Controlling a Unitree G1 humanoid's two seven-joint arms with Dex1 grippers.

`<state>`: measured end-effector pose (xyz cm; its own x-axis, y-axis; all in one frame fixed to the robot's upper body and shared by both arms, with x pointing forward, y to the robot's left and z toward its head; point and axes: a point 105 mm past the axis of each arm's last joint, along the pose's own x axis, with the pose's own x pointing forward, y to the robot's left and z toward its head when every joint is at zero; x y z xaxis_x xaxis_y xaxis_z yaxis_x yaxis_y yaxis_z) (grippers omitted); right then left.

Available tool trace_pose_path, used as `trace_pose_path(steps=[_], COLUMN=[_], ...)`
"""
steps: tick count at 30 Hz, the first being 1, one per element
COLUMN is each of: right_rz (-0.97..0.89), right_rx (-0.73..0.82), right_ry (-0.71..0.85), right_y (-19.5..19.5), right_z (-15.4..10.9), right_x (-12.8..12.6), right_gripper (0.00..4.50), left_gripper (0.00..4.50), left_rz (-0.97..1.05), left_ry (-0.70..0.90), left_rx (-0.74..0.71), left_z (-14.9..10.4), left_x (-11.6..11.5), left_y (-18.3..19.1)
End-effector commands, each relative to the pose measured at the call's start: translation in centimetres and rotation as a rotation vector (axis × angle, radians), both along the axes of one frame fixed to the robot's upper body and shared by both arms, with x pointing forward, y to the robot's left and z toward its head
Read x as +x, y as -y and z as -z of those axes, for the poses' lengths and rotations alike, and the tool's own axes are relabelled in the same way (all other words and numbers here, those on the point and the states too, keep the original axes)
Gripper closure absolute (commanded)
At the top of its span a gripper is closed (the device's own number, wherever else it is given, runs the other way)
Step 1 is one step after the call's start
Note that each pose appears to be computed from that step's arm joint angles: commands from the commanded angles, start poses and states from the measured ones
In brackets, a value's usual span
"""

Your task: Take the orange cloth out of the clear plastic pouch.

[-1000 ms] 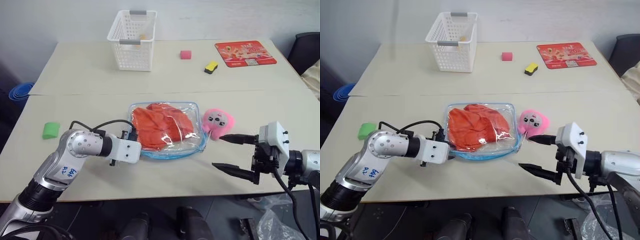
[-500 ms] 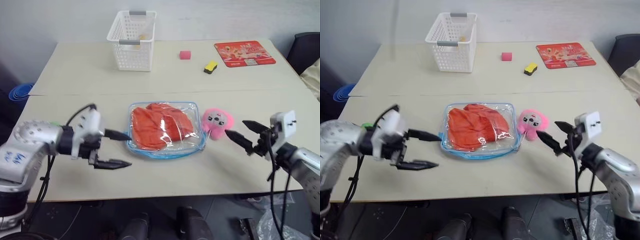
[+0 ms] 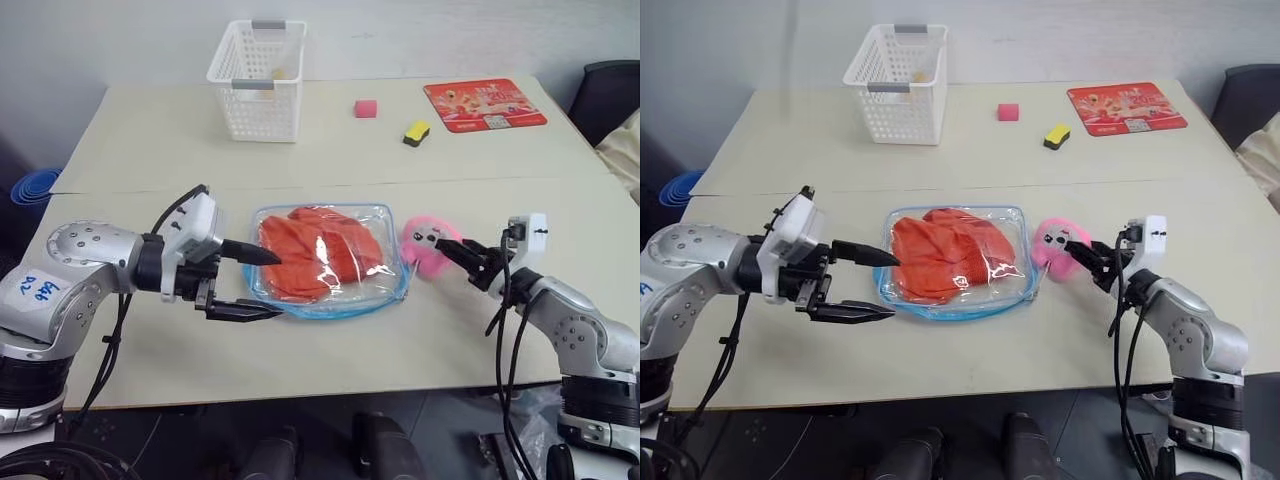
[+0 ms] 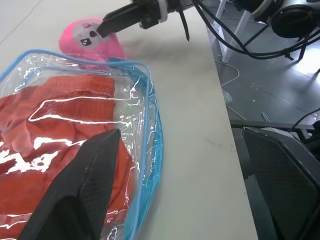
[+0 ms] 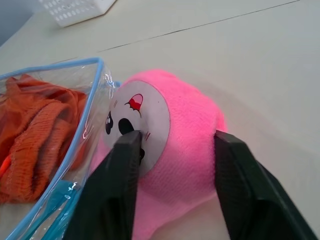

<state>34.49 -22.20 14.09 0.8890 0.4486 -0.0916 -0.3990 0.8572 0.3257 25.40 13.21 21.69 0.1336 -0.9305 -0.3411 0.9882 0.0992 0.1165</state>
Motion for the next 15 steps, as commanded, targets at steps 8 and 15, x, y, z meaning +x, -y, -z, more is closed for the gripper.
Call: trace_pose_path(steps=[8, 15], right_rz=[-0.208, -0.544], right_rx=[-0.085, -0.522], right_ry=[0.413, 0.401], right_y=[-1.5, -5.5], right_z=[-7.9, -3.8], right_x=[-5.1, -9.3], right_gripper=[4.48, 4.48], left_gripper=[0.41, 0.41], left_rz=[0.021, 0.051], left_ry=[0.067, 0.061], left_rx=[-0.009, -0.008], left_z=[-0.9, -0.5], left_x=[0.2, 0.1], left_y=[0.6, 1.3])
